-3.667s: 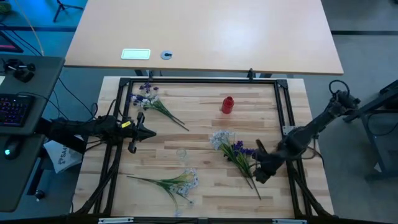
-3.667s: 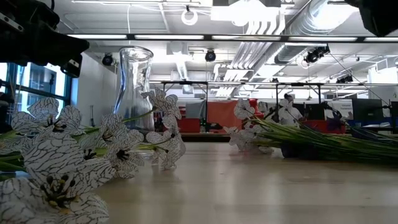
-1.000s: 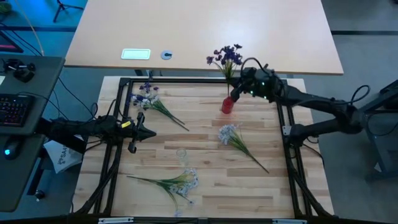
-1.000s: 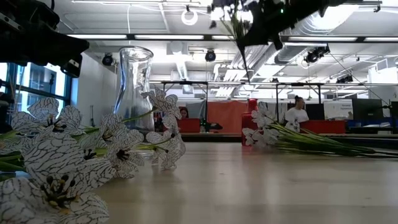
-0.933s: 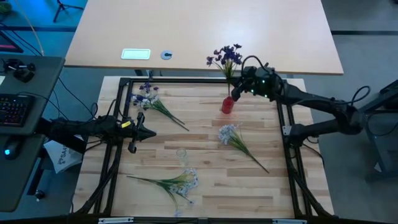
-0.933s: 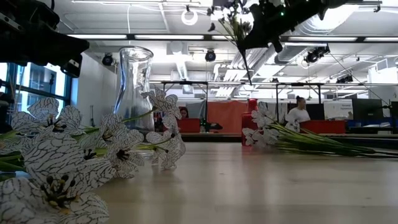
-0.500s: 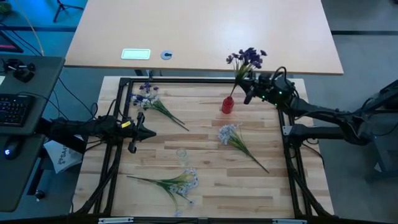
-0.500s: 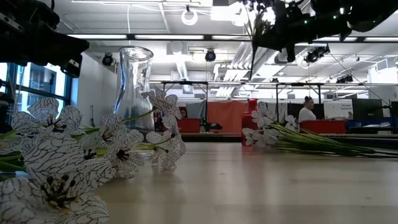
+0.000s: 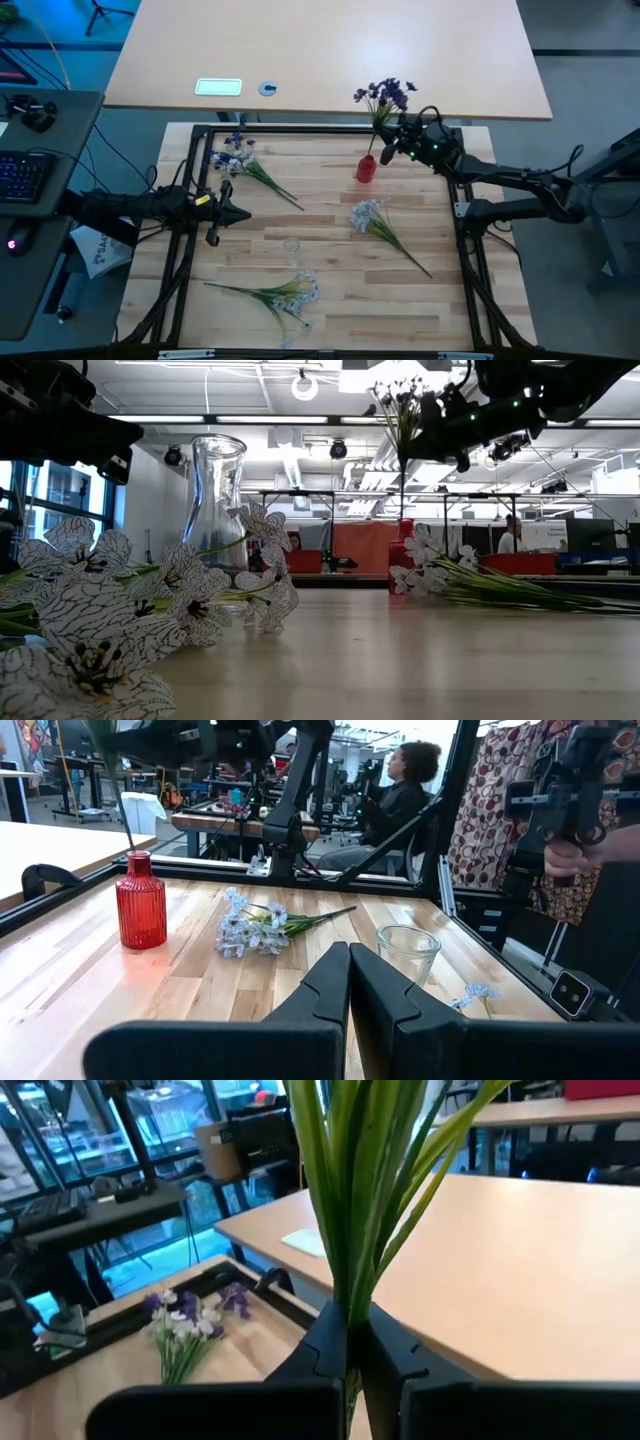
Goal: Sort flowers into vase by color
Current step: Put the bottom violet flowers into the red vase, then put the violet flowers into the red vase
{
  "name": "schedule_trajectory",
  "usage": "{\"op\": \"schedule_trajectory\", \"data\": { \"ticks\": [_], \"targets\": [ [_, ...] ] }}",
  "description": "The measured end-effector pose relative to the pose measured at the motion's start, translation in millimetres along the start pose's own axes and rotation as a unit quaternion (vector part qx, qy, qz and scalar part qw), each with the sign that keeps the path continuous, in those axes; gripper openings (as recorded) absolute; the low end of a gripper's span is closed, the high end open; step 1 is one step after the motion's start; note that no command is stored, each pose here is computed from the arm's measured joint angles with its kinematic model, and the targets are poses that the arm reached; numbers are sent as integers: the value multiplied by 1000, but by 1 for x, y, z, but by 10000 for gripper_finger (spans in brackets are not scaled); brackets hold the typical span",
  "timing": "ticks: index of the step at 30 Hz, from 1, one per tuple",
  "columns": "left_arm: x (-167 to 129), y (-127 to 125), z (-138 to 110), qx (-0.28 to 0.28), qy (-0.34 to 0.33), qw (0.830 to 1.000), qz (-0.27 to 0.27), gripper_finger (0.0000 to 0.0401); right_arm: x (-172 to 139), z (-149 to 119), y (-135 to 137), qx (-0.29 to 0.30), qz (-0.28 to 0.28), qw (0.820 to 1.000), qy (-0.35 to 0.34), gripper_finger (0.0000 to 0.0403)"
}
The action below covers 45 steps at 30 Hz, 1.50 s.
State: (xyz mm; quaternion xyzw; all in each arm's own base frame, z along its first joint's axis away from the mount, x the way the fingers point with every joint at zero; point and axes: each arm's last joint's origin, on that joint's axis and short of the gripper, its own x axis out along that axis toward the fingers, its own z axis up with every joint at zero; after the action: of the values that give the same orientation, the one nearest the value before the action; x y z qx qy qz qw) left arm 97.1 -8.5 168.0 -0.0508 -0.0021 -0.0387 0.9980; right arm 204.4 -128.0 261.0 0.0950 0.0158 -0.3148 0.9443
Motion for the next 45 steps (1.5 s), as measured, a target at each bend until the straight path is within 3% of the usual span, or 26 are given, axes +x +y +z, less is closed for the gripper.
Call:
{"op": "schedule_trajectory", "data": {
  "ticks": [17, 21, 33, 40, 45],
  "targets": [
    [0, 0, 0, 0, 0, 1000, 0, 0, -1, -9, 1, -27, 30, 998, 51, 14],
    [0, 0, 0, 0, 0, 1000, 0, 0, -1, -11, 2, -27, 55, 996, 65, 61],
    [0, 0, 0, 0, 0, 1000, 0, 0, -21, -19, -1, -53, 49, 985, 159, 270],
    [0, 0, 0, 0, 0, 1000, 0, 0, -63, -20, -4, -46, 53, 967, 244, 303],
    [0, 0, 0, 0, 0, 1000, 0, 0, -94, -19, 0, 74, 122, 945, 295, 304]
  ]
}}
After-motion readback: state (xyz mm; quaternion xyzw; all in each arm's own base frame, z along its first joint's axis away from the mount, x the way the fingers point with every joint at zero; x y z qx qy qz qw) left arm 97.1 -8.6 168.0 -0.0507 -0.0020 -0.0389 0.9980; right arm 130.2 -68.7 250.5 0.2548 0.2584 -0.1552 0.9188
